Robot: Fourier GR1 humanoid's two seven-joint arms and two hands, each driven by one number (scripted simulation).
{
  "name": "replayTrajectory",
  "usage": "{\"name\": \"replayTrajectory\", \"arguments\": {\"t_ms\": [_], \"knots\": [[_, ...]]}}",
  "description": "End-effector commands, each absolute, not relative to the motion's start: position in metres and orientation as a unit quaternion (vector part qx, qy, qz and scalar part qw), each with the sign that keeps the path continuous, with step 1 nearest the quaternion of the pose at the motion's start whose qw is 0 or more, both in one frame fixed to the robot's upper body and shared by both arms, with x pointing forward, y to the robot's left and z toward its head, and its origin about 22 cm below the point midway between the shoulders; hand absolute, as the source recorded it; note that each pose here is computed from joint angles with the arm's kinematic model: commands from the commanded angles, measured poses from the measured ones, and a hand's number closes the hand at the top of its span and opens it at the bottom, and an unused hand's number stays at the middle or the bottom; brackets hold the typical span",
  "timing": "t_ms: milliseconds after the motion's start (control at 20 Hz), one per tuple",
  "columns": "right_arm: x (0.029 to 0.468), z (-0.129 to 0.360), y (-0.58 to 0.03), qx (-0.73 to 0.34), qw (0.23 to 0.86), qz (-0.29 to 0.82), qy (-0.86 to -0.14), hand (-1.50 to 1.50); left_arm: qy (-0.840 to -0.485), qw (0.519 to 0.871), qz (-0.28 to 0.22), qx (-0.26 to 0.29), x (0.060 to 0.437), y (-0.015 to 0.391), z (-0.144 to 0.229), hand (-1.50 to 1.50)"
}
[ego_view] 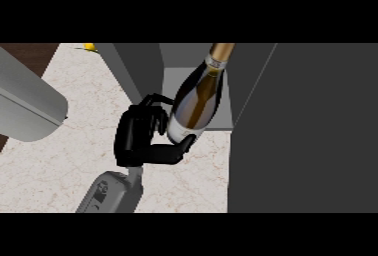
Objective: Pick up the wine, place it into the cabinet and close the cabinet
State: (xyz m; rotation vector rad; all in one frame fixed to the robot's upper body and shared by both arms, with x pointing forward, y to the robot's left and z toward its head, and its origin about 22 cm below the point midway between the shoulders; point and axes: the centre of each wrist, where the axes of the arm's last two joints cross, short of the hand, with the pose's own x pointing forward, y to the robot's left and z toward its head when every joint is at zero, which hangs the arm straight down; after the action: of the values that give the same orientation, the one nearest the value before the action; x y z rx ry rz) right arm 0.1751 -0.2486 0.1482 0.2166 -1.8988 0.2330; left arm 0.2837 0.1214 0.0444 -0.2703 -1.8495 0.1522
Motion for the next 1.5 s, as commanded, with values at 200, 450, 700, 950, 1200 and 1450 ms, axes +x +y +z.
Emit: {"name": "replayTrajectory", "arguments": {"t_ms": [200, 450, 700, 950, 1200, 1450], "knots": [[0.172, 0.159, -0.239, 0.096, 0.574, 0.093, -0.808, -1.5, -0.79, 0.606, 0.037, -0.084, 0.312, 0.093, 0.031, 1.5], [0.165, 0.148, -0.265, 0.096, 0.575, 0.096, -0.807, -1.5, -0.777, 0.623, 0.053, -0.077, 0.3, 0.08, 0.012, 1.5], [0.161, 0.143, -0.26, 0.096, 0.573, 0.11, -0.806, -1.5, -0.775, 0.626, 0.056, -0.063, 0.316, 0.084, 0.003, 1.5], [0.172, 0.143, -0.261, 0.089, 0.573, 0.108, -0.807, -1.5, -0.758, 0.646, 0.068, -0.06, 0.325, 0.094, -0.017, 1.5], [0.167, 0.143, -0.261, 0.099, 0.573, 0.103, -0.807, -1.5, -0.755, 0.649, 0.074, -0.062, 0.319, 0.107, -0.048, 1.5], [0.171, 0.163, -0.25, 0.095, 0.578, 0.102, -0.804, -1.5, -0.749, 0.648, 0.106, -0.092, 0.317, 0.108, -0.057, 1.5]]}}
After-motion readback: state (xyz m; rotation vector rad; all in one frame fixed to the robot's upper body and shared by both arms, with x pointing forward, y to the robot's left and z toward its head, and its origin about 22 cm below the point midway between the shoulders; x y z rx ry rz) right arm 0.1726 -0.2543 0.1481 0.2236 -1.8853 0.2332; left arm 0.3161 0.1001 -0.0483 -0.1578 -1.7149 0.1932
